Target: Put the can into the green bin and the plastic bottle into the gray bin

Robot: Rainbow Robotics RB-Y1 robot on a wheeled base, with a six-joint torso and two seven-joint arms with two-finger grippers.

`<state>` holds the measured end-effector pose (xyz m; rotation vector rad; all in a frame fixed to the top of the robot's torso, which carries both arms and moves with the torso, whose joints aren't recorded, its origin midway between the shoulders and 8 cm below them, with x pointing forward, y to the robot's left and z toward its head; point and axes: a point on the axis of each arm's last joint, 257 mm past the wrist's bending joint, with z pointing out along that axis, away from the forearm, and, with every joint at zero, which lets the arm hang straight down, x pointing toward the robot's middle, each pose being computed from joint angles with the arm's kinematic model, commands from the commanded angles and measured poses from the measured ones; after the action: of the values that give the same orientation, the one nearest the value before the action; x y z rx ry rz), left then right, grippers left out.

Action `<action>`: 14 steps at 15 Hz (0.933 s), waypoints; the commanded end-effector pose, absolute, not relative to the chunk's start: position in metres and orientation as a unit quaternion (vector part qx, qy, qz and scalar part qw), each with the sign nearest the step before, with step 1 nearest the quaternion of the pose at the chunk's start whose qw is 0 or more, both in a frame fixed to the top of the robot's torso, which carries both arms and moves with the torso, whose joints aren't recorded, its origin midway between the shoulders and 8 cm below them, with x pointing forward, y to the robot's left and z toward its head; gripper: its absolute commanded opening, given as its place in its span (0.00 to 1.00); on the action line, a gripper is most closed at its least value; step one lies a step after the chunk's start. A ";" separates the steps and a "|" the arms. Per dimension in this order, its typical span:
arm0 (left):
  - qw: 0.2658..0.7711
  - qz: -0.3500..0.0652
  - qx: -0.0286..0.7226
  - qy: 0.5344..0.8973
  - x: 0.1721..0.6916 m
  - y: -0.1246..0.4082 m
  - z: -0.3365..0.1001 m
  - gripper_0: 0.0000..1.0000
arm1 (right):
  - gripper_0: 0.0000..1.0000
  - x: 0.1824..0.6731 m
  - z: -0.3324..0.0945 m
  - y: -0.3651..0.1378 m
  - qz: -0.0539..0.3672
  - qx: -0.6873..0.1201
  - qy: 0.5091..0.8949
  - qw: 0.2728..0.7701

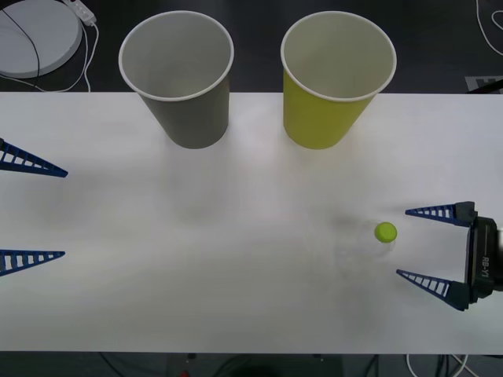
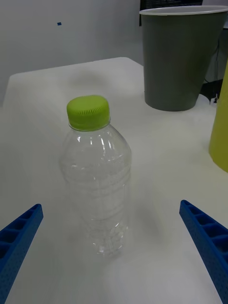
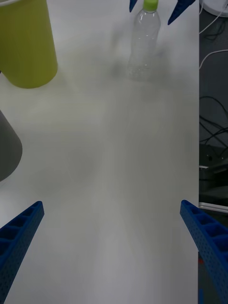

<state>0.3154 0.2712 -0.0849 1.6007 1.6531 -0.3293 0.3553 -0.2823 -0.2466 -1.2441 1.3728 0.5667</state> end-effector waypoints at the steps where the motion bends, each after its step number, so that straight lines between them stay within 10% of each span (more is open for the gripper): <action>1: 0.397 -0.130 0.632 0.653 0.315 0.271 -0.085 1.00 | 1.00 0.357 -0.248 -0.271 0.248 -0.533 0.577 0.568; 14: 0.397 -0.130 0.632 0.653 0.315 0.271 -0.085 1.00 | 1.00 0.369 -0.260 -0.224 0.260 -0.554 0.553 0.565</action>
<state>0.3154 0.2712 -0.0849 1.6007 1.6531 -0.3293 0.3687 -0.2260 -0.2595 -1.2987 1.3045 0.6104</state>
